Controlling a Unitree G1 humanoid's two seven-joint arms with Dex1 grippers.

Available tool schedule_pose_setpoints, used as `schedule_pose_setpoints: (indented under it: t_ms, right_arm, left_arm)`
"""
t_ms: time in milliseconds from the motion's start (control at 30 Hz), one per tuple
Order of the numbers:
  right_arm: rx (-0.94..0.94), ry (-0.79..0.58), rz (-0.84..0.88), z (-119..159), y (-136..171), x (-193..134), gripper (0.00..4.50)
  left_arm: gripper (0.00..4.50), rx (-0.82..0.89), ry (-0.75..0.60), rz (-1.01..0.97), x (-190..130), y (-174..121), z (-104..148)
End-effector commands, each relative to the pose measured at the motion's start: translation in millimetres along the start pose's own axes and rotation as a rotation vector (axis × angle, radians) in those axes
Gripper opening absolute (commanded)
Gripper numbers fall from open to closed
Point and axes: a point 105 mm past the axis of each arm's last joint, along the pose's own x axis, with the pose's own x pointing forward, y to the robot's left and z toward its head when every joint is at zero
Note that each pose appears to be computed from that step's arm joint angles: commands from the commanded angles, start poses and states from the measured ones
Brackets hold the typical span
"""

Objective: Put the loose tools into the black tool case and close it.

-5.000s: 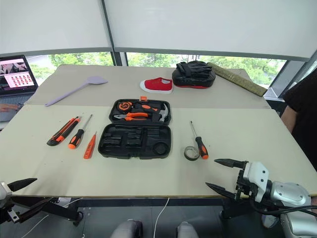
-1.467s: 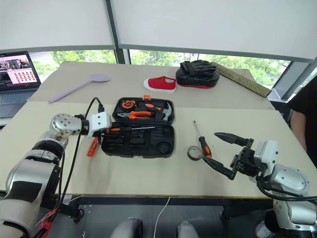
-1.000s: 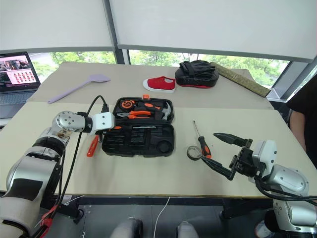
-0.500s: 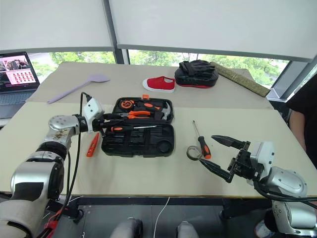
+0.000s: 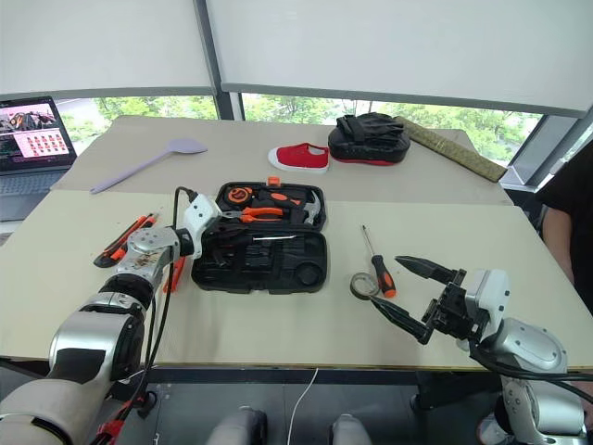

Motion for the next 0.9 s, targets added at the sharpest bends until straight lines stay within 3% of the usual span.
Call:
schedule_pose_setpoints:
  t_ms: [33, 433, 733, 900]
  right_arm:
    - [-0.027, -0.025, -0.003, 8, 3, 2, 4.50]
    - [-0.009, -0.018, -0.011, 0, 0, 8, 4.50]
    - [-0.002, -0.021, -0.010, 0, 2, 8, 4.50]
    - [-0.006, -0.034, -0.019, 4, 1, 6, 4.50]
  left_arm:
    - [0.01, 0.024, 0.144, -0.039, 2, -16, -30]
    - [0.01, 0.018, 0.220, -0.110, 9, -44, -54]
    - [0.01, -0.199, -0.160, 0.053, -2, -2, 5]
    - [0.01, -0.262, -0.247, 0.031, -8, 3, 17]
